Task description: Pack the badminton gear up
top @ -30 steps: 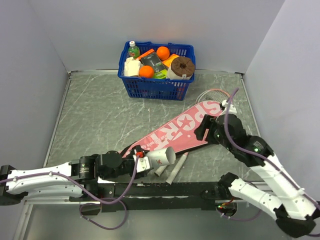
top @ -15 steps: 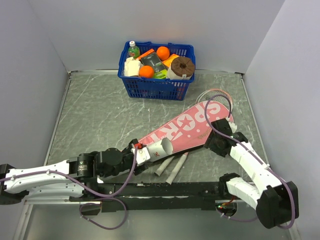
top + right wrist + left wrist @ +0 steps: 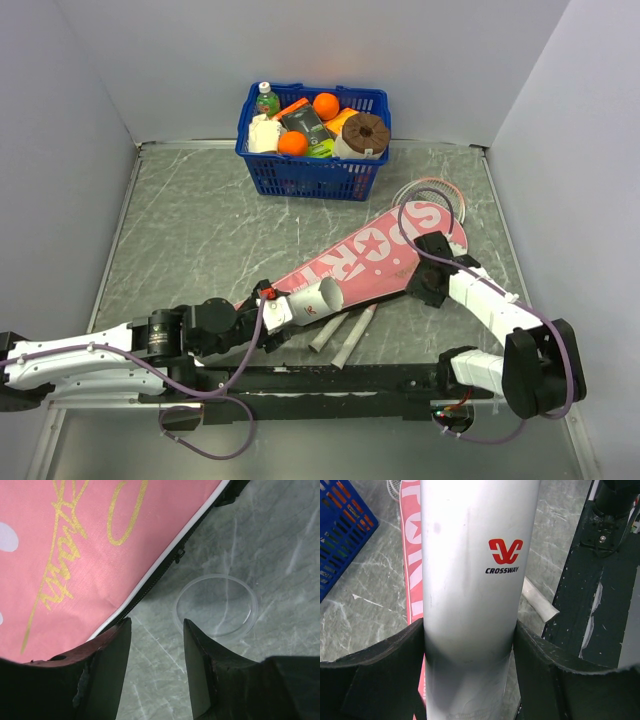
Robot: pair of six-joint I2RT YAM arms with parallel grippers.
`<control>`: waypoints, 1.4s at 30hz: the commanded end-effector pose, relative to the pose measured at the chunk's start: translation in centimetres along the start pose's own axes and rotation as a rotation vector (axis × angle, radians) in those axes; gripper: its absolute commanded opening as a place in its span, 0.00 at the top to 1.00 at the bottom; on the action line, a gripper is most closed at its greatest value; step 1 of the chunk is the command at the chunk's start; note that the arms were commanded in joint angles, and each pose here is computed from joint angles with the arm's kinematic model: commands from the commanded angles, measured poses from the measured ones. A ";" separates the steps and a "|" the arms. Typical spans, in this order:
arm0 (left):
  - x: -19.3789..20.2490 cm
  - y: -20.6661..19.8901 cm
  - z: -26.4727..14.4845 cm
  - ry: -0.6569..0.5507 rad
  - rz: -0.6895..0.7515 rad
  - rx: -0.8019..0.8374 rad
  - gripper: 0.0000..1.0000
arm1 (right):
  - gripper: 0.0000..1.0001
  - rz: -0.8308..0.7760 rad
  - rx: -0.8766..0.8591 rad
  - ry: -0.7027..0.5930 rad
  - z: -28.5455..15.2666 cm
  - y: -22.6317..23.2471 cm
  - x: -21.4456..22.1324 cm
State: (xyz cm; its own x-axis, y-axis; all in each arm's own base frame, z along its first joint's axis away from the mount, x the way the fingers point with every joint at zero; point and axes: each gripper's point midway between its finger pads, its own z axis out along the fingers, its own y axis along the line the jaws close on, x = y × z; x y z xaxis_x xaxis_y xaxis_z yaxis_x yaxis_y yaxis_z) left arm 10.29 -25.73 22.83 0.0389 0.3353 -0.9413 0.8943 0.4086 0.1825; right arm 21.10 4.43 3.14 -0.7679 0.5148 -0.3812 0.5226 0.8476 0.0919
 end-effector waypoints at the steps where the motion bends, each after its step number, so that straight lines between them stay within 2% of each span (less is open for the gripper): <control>1: -1.2 -0.2 0.0 -0.049 -0.035 0.006 0.99 | 0.48 0.020 0.033 -0.036 0.4 -0.6 -0.7; 15: -1.3 0.1 -0.4 -0.065 -0.039 -0.005 0.99 | 0.53 0.041 0.061 0.010 1.4 -1.6 0.6; 26: -1.2 0.2 -0.4 -0.058 -0.037 -0.010 0.99 | 0.76 0.029 0.065 0.027 1.7 -1.5 0.7; 34: -0.7 0.4 -0.1 -0.039 -0.029 -0.025 0.99 | 1.00 0.022 0.041 0.025 1.6 -1.2 0.7; 42: 0.0 1.0 0.6 -0.002 -0.018 -0.076 0.99 | 1.00 0.001 -0.068 -0.027 -0.6 0.0 -0.2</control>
State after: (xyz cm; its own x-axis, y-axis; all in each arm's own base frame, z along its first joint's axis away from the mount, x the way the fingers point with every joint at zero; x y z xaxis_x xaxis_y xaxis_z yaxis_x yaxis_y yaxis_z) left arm 10.78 -25.47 22.10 0.0344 0.3558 -0.9339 0.8805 0.4313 0.1968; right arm 20.15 3.94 1.80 -0.7739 0.5219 -0.3587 0.5297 0.8439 0.0849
